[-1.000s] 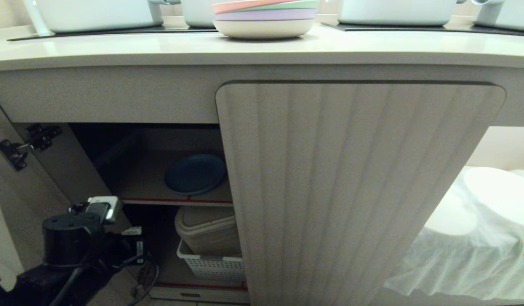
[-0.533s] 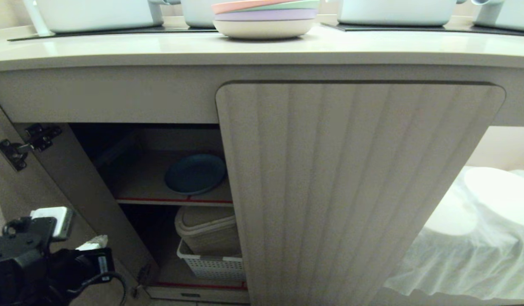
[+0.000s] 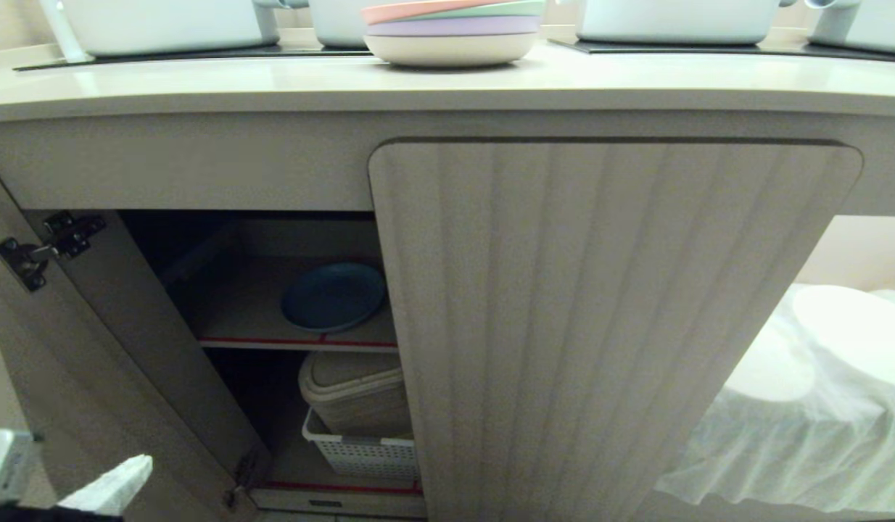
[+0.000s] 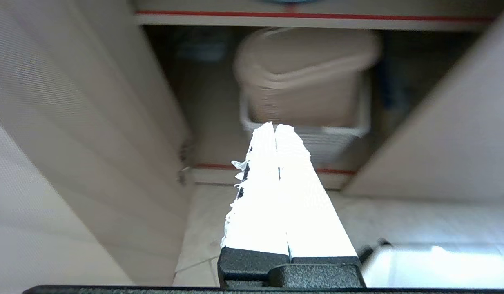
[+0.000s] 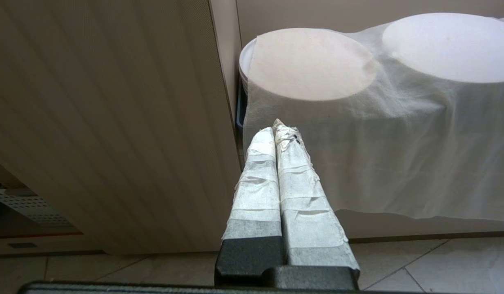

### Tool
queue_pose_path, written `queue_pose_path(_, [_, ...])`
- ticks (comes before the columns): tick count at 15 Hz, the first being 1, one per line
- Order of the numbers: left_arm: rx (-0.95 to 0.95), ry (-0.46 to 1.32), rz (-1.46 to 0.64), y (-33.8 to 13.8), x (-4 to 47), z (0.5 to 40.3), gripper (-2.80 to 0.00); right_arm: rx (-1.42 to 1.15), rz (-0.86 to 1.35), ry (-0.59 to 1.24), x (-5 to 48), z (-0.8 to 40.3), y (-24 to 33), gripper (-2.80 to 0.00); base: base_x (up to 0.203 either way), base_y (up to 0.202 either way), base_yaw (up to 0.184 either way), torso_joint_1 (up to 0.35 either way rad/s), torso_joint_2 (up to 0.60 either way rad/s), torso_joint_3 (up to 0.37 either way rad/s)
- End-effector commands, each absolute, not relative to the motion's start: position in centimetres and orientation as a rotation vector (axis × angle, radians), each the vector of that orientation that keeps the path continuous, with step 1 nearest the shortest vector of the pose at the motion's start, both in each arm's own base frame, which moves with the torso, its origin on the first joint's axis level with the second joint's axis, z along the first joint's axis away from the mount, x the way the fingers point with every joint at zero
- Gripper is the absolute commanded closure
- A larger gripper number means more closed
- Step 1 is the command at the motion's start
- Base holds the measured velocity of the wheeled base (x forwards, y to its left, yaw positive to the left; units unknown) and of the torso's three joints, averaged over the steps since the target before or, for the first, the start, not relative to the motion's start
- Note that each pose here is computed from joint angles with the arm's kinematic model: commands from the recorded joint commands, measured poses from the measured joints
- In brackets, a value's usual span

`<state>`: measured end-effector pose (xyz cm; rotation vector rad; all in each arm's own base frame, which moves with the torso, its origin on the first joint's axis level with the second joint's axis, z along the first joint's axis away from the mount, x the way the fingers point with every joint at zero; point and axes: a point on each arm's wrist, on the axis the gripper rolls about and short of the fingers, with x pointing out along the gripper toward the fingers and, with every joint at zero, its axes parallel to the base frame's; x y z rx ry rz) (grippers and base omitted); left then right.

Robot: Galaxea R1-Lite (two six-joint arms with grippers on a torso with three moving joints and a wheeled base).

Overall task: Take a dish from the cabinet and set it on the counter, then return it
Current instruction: Close the cabinet door

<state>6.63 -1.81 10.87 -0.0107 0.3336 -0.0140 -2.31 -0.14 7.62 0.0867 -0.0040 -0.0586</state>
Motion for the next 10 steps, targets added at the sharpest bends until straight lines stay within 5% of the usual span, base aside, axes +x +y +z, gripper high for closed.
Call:
queue_pose_path(1, [-0.058,0.169,-0.104,-0.2,2.1,10.9,0.00,0.087,-0.059,-0.004,-2.3,7.6,-0.1,0.00,0.000,0.000,0.000,0.000,0.00,0.000])
queue_pose_path(10, [-0.012,0.309,-0.459,0.1,-0.1,8.4,0.00,0.087,-0.058,-0.004,-2.3,7.6,-0.1,0.00,0.000,0.000,0.000,0.000,0.00,0.000])
